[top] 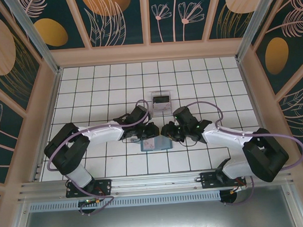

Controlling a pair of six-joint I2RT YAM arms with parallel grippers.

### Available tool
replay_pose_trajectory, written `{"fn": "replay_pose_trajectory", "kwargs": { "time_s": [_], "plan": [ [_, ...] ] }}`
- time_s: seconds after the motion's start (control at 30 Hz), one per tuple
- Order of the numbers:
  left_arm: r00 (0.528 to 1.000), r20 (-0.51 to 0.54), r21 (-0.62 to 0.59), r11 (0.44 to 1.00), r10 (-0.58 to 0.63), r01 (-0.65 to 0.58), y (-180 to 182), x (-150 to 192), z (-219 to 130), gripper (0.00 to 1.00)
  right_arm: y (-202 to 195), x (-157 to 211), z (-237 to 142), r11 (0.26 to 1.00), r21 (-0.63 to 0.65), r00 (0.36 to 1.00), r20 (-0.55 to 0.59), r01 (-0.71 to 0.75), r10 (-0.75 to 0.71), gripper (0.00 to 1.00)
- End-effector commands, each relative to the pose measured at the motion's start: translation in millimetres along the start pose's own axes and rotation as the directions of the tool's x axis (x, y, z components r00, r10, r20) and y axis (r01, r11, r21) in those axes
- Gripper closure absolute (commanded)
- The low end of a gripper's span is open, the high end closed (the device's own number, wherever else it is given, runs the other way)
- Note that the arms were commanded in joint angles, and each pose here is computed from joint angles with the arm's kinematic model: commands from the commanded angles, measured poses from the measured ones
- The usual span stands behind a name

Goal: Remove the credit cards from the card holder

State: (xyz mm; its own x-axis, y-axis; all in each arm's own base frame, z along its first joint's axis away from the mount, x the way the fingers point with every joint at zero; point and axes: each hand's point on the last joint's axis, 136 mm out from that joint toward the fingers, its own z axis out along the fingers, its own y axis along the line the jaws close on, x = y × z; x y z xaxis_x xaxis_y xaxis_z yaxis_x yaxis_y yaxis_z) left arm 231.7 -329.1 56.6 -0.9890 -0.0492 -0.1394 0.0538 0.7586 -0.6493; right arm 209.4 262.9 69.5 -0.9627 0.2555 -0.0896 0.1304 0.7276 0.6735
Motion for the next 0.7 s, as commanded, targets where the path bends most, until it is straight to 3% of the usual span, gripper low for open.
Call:
{"fn": "replay_pose_trajectory", "kwargs": {
  "time_s": [0.0,0.13,0.27,0.67],
  "plan": [
    [1.0,-0.009,-0.027,1.0,0.004,-0.004,9.7,1.6,-1.6,0.8,12.0,-7.8,-2.0,1.0,-0.013,1.0,0.013,0.017,-0.017,0.69],
    [0.999,-0.053,0.026,1.0,-0.003,0.005,5.4,9.7,6.0,0.79,14.5,-17.2,-12.6,0.999,0.029,0.998,0.058,0.038,-0.039,0.69],
    [0.996,-0.087,0.054,0.999,0.002,0.003,4.9,15.3,12.8,0.79,26.6,-19.8,-18.3,0.999,-0.015,0.997,0.072,0.038,-0.037,0.7],
    [0.988,-0.155,0.035,0.999,-0.017,0.022,22.1,30.1,29.3,0.78,13.7,-11.6,3.7,1.0,-0.005,1.0,0.011,0.012,-0.011,0.7]
  ]
}}
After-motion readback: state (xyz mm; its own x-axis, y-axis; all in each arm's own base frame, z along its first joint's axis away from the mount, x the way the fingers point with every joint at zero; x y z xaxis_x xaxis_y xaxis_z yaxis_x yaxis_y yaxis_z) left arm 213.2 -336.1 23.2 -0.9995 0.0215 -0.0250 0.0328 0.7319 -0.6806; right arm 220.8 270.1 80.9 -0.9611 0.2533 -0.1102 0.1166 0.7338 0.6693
